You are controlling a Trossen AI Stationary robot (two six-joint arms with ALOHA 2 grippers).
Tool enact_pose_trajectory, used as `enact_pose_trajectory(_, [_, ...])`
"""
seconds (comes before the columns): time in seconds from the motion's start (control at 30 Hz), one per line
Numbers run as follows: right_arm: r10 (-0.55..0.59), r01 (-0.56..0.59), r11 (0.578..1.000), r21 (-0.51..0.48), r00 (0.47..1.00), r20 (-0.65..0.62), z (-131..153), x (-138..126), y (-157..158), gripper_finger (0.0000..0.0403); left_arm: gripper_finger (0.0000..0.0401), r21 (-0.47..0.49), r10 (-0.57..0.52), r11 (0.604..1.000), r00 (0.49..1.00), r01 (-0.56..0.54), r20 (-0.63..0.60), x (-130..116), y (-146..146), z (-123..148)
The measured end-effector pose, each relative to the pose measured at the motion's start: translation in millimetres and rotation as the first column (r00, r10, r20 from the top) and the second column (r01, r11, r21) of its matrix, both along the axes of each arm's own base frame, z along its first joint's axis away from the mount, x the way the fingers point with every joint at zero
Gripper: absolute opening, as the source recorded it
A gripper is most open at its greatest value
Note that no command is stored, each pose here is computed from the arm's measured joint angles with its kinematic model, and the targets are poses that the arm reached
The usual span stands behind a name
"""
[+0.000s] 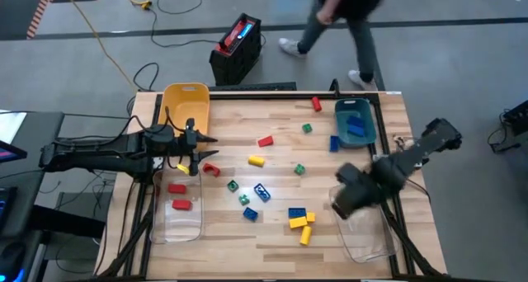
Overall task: Sort blocks
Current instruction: Put the green game piece into the right transparent bin
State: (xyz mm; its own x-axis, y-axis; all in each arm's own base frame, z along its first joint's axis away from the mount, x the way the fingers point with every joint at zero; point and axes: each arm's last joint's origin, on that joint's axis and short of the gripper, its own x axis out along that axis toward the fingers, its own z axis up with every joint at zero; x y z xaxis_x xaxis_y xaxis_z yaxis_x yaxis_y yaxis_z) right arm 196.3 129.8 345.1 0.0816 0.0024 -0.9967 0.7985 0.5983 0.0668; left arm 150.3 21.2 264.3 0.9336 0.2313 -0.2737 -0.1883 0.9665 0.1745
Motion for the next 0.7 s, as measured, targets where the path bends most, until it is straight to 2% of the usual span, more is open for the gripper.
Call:
enact_pose_trajectory(0.2, [-0.059,0.056,0.998,-0.042,0.994,-0.093,-26.7,-10.3,34.3,0.0117,0.0163,0.005,0.0,1.0,0.999,0.0,0.034,0.9,0.1,3.2])
enact_pose_trajectory(0.33, [-0.09,0.096,0.995,0.017,0.969,-0.231,-62.4,-6.0,39.0,0.0117,0.0163,0.01,-0.002,1.0,0.999,0.001,0.038,1.0,0.1,3.7])
enact_pose_trajectory(0.53, [-0.06,0.08,0.994,0.078,0.97,-0.234,-111.9,2.8,31.3,0.0124,0.0163,0.03,-0.007,1.0,0.999,0.006,0.037,1.1,0.1,4.0])
enact_pose_trajectory(0.7, [-0.06,0.076,0.996,0.045,0.958,-0.281,-145.4,1.3,9.7,0.0148,0.0163,0.047,-0.011,0.999,0.998,0.009,0.054,1.5,0.2,6.0])
